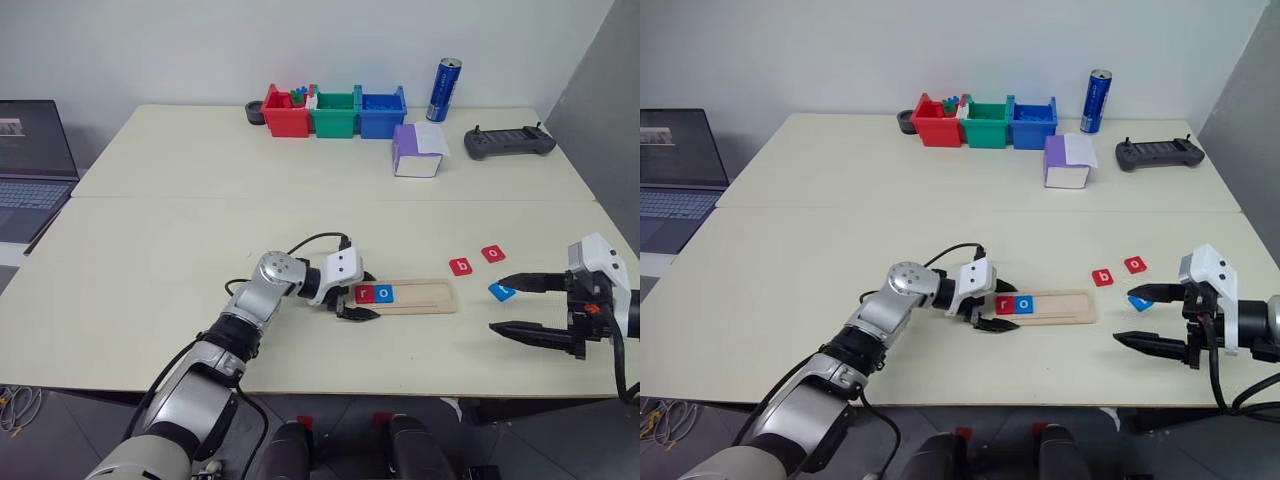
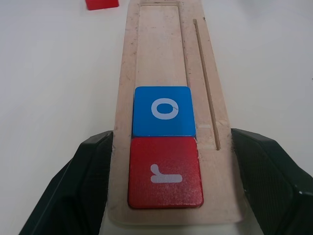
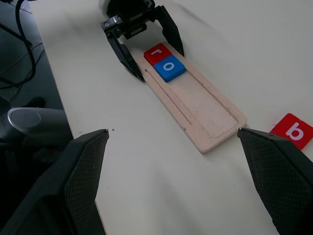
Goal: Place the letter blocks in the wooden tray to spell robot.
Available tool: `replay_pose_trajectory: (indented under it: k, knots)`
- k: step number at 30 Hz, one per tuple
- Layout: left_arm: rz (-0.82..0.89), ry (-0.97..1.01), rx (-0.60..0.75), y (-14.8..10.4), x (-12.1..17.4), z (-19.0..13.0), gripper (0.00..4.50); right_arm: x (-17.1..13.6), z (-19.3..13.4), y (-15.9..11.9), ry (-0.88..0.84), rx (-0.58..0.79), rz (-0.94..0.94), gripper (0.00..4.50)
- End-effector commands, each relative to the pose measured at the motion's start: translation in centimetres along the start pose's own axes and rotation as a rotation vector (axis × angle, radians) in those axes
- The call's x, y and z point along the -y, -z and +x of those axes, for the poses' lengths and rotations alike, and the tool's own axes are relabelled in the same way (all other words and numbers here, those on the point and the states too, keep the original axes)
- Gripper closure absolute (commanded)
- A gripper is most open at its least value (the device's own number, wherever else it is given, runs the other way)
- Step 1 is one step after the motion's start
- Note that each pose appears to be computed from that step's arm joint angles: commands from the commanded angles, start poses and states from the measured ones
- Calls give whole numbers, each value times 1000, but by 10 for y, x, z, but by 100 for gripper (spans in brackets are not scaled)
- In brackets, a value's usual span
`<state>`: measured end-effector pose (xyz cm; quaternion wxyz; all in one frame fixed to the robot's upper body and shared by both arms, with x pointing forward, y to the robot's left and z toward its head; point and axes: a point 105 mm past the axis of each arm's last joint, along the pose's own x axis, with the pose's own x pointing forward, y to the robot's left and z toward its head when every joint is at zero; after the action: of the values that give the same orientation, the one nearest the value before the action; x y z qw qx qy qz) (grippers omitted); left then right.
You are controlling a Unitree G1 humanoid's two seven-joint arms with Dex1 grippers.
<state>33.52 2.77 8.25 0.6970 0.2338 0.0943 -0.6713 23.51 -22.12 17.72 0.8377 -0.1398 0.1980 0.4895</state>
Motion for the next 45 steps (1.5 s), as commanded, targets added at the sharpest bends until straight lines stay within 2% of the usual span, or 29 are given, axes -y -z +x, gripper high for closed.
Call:
replay_pose_trajectory:
  k: [1,12,37,39,40,45]
  knots:
    - [36,20,8,-12,-4,0,112,-1,-1,-9,-2,21,-33,0]
    - [21,97,16,-14,5,-7,112,2,-2,-8,7,19,-29,0]
    - [11,39,7,-8,7,-4,112,9,1,-8,26,11,-40,0]
    - [-2,46,5,-8,8,-4,38,9,1,-8,26,11,-40,0]
    - [-11,49,6,-8,9,-5,16,9,1,-8,25,11,-40,0]
    - [-30,46,5,-9,9,-6,5,10,1,-7,27,10,-40,0]
